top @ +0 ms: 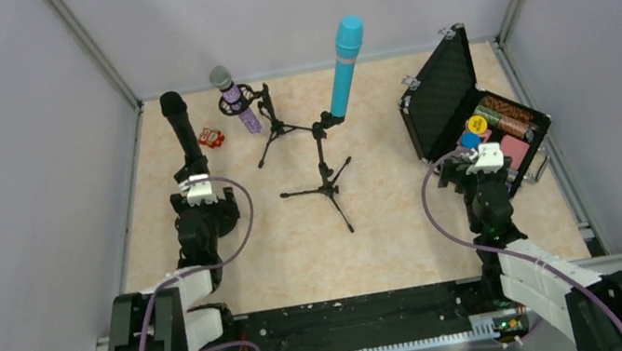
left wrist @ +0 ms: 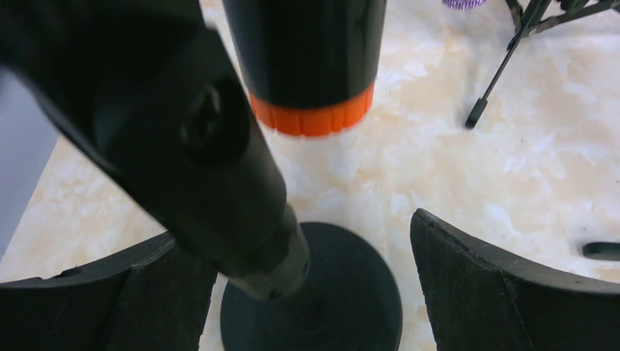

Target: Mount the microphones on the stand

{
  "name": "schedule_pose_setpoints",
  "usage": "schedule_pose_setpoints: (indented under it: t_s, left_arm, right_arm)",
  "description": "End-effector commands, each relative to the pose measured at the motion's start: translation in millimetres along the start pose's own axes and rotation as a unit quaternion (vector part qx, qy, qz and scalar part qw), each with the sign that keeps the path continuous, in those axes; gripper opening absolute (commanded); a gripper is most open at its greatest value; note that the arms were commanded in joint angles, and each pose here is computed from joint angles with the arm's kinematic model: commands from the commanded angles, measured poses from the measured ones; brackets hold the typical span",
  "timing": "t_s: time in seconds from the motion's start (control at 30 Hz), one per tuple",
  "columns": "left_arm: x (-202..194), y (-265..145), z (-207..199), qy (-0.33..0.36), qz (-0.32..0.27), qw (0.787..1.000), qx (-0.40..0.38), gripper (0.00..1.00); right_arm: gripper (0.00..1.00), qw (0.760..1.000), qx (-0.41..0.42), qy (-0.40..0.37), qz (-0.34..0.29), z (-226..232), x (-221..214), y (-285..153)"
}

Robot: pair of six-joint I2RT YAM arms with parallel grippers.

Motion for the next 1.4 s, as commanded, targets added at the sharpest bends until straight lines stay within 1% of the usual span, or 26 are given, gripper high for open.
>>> schedule_pose_setpoints:
  t_s: [0.0, 0.17, 0.2, 0.27, 0.37, 0.4, 0.43, 0.47, 0.57, 0.6, 0.63, 0.67, 0.7, 0.77, 0.83, 0.9, 0.97, 1.0, 1.03, 1.2, 1.37]
  left_arm:
    - [29.6, 16.9, -8.0, 0.000, -0.072, 0.995, -0.070, 0.99]
    - [19.4, 25.9, -8.8, -0.003, -0.080, 0.993, -0.087, 0.99]
    - [14.7, 27.7, -4.2, -0.004, -0.080, 0.994, -0.078, 0.99]
    - [13.9, 28.6, 0.6, -0.008, -0.098, 0.993, -0.068, 0.99]
    - [12.6, 27.6, 0.9, -0.010, -0.091, 0.993, -0.070, 0.99]
    - [12.4, 27.5, 0.6, -0.010, -0.088, 0.993, -0.072, 0.99]
    - [12.8, 27.2, 0.4, -0.010, -0.089, 0.993, -0.073, 0.99]
    - [12.5, 26.9, 0.5, -0.009, -0.089, 0.993, -0.074, 0.99]
    - [12.8, 26.7, 0.6, -0.006, -0.094, 0.993, -0.075, 0.99]
    - [13.0, 26.8, 0.6, -0.006, -0.095, 0.993, -0.074, 0.99]
    - [13.0, 26.8, 0.8, -0.006, -0.094, 0.993, -0.074, 0.99]
    - [12.9, 26.9, 0.8, -0.006, -0.093, 0.993, -0.074, 0.99]
    - [12.9, 26.8, 0.9, -0.006, -0.093, 0.993, -0.073, 0.99]
    - [13.2, 27.5, 0.6, -0.006, -0.093, 0.993, -0.073, 0.99]
    - [14.6, 30.9, 1.8, -0.010, -0.091, 0.994, -0.062, 0.99]
    - [19.0, 39.6, 3.1, -0.019, -0.084, 0.995, -0.043, 0.99]
    - [19.7, 52.4, 9.0, -0.037, -0.049, 0.998, 0.013, 0.99]
    - [21.4, 54.9, 13.7, -0.058, -0.048, 0.996, 0.057, 0.99]
    - [22.6, 54.7, 14.4, -0.066, -0.050, 0.994, 0.064, 0.99]
    - [22.8, 55.0, 14.6, -0.065, -0.050, 0.995, 0.065, 0.99]
    - [22.6, 55.2, 14.4, -0.065, -0.049, 0.995, 0.065, 0.99]
  right_arm:
    - [0.98, 0.999, -0.024, -0.006, -0.041, -7.4, 1.8, 3.8]
    - [0.97, 0.998, -0.044, -0.007, -0.047, -12.2, 1.6, 11.8]
    - [0.98, 0.998, -0.049, -0.005, -0.048, -12.7, 1.9, 13.8]
    - [0.98, 0.997, -0.052, -0.001, -0.053, -13.5, 2.6, 17.3]
    - [0.98, 0.997, -0.044, -0.007, -0.056, -11.6, 1.4, 23.8]
    - [0.99, 0.997, -0.041, -0.003, -0.060, -10.3, 8.2, 31.4]
    - [0.99, 0.998, -0.026, -0.002, -0.056, -7.1, 7.8, 34.3]
    - [0.98, 0.998, -0.017, 0.000, -0.058, -5.2, 5.6, 35.6]
    - [0.99, 0.997, -0.031, 0.019, -0.063, -4.5, -9.0, 38.7]
    - [0.99, 0.996, -0.037, 0.018, -0.077, -6.1, -11.0, 37.7]
    - [0.99, 0.996, -0.022, 0.013, -0.081, -4.5, -11.0, 35.4]
    - [0.99, 0.998, 0.002, 0.004, -0.063, -0.8, -14.0, 35.3]
    - [0.98, 0.998, 0.018, -0.003, -0.059, 1.7, -10.3, 41.9]
    - [0.99, 0.998, 0.015, -0.009, -0.064, 2.4, -6.5, 51.2]
    - [0.99, 0.998, 0.009, -0.004, -0.056, 1.7, -7.3, 50.7]
    - [0.99, 0.998, 0.006, 0.000, -0.061, 1.2, -6.4, 50.0]
    - [0.99, 0.998, 0.004, -0.002, -0.059, 0.8, -7.6, 49.8]
    - [0.99, 0.998, 0.005, -0.001, -0.055, 1.3, -7.7, 50.4]
    - [0.99, 0.999, 0.004, -0.002, -0.052, 1.6, -7.5, 52.3]
    - [0.99, 1.000, -0.012, 0.003, -0.013, 2.6, -7.9, 67.2]
    - [0.99, 1.000, -0.019, 0.005, -0.014, 1.3, -8.1, 66.2]
Point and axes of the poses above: each gripper's point midway between its finger pads, its own y axis out along the fingers, its own z axis along the line the jaws close on, x = y × z, the point moved 10 cm from there along -y, back along the fingers, and after that the axes turned 15 degrees about -y, right-handed, at the moved point
